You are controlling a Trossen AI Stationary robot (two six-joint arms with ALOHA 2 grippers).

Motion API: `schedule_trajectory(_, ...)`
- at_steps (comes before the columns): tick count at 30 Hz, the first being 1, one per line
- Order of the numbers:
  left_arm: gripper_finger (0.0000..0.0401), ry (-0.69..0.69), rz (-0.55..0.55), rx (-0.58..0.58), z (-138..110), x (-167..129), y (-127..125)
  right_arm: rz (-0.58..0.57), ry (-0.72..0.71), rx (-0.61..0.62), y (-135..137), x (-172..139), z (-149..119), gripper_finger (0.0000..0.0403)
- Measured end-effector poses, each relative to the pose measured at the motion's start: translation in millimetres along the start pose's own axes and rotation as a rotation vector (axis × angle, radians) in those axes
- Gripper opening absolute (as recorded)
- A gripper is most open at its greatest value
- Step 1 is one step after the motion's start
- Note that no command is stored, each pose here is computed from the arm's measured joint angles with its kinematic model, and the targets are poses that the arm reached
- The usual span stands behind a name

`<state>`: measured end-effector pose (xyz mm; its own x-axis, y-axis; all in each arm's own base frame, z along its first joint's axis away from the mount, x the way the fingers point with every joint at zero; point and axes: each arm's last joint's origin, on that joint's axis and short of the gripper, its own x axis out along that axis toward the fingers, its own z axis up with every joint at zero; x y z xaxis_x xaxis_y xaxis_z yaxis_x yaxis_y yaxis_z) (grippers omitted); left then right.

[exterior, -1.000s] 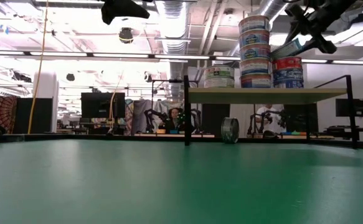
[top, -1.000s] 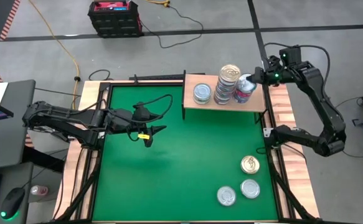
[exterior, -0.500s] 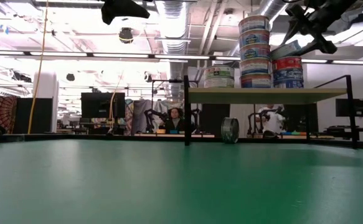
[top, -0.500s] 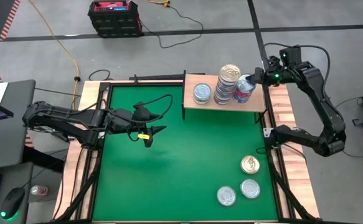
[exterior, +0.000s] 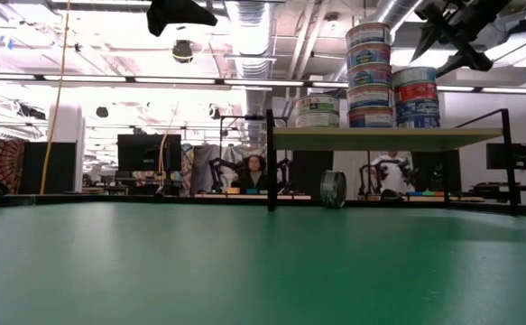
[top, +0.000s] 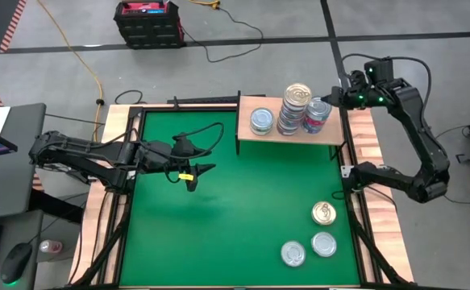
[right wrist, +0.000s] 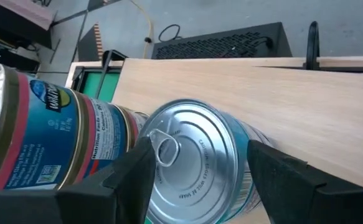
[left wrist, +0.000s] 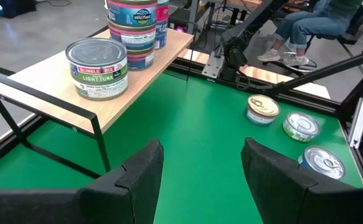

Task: Stack canned seafood by type on shelf
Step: Stack the light blue tuna can on top of the colored tuna cans, then move the shelf to the center of the table

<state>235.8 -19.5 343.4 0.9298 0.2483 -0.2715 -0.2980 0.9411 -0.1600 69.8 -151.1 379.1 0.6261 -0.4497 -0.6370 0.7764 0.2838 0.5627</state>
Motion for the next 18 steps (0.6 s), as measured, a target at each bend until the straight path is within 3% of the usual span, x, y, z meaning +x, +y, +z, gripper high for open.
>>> schedule_trajectory(5, 0.0206, 0.001, -0.003, -0.028, 0, 0, 0, -0.025, -0.050, -0.049, 11, -12, -3, 0.0276)
schedule_trajectory(9, 0.0206, 0.004, -0.011, -0.084, 0, 0, 0, -0.005, -0.190, -0.168, 32, -46, -5, 0.0276)
schedule_trajectory(15, 0.0206, 0.003, -0.027, -0.169, 0, 0, -1, 0.175, -0.321, -0.372, 64, -95, -16, 0.0276)
schedule_trajectory(18, 0.0206, -0.033, -0.028, -0.197, 4, 0, -2, 0.361, -0.320, -0.473, 79, -110, -22, 0.0276)
